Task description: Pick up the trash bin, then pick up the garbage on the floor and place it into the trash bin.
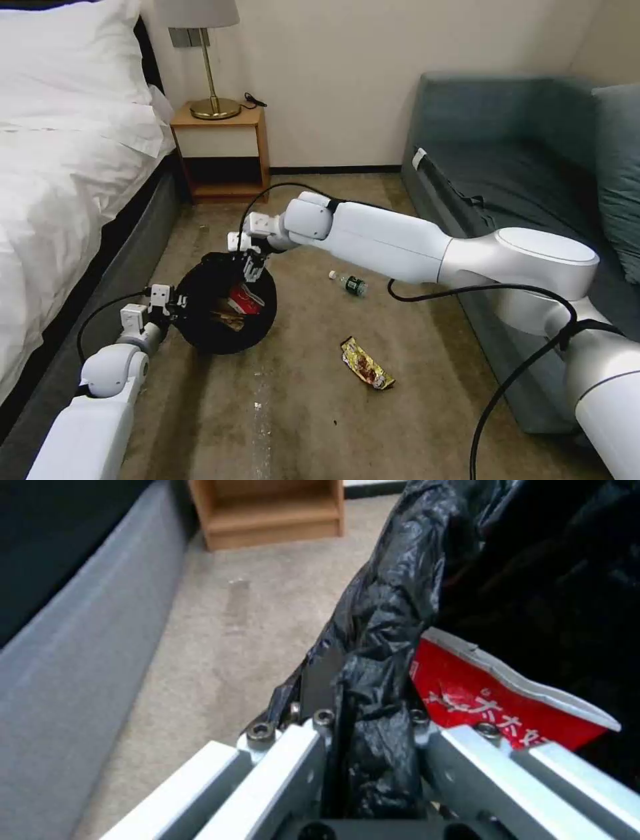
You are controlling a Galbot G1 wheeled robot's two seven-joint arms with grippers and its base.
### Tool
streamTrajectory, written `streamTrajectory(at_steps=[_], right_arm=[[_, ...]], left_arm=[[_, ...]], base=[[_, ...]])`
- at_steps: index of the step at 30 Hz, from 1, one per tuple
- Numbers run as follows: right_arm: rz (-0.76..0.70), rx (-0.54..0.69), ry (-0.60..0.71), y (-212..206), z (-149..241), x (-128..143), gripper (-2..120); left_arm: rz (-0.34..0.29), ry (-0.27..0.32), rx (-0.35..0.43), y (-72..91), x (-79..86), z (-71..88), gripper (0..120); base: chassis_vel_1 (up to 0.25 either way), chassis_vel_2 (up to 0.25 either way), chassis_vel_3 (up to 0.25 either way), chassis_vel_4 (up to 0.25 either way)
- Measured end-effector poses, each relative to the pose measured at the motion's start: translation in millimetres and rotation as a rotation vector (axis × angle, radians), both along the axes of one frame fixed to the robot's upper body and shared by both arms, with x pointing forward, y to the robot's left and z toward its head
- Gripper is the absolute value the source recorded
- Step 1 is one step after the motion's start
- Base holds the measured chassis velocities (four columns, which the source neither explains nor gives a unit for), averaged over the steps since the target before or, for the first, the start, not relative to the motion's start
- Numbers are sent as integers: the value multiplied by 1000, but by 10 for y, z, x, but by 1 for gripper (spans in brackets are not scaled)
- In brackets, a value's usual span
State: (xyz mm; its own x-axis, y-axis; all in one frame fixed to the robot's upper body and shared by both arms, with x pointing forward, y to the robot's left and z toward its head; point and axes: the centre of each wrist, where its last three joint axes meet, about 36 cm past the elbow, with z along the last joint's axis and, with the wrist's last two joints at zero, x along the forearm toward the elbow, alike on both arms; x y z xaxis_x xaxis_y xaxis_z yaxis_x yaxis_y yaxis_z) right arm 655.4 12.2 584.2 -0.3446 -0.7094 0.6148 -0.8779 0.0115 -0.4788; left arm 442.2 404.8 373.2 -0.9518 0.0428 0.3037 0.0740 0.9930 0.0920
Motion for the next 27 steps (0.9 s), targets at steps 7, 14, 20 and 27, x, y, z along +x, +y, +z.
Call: streamTrajectory(at_steps=[7,14,20,27], right_arm=[[-127,148,2,-387,190,136,100],[-366,264,93,-919,-453,68,100],[-517,265,191,-1628,-1066,-95,100],[-558,276,239,-1915,-1446,-292,100]], left_arm=[[43,-31,6,212,-104,89,1],[59,-55,0,316,-161,117,1],[46,-53,4,348,-245,77,1],[23,-58,9,370,-309,29,1]], base=[[0,0,0,0],[0,0,0,0],[0,0,0,0],[0,0,0,0]])
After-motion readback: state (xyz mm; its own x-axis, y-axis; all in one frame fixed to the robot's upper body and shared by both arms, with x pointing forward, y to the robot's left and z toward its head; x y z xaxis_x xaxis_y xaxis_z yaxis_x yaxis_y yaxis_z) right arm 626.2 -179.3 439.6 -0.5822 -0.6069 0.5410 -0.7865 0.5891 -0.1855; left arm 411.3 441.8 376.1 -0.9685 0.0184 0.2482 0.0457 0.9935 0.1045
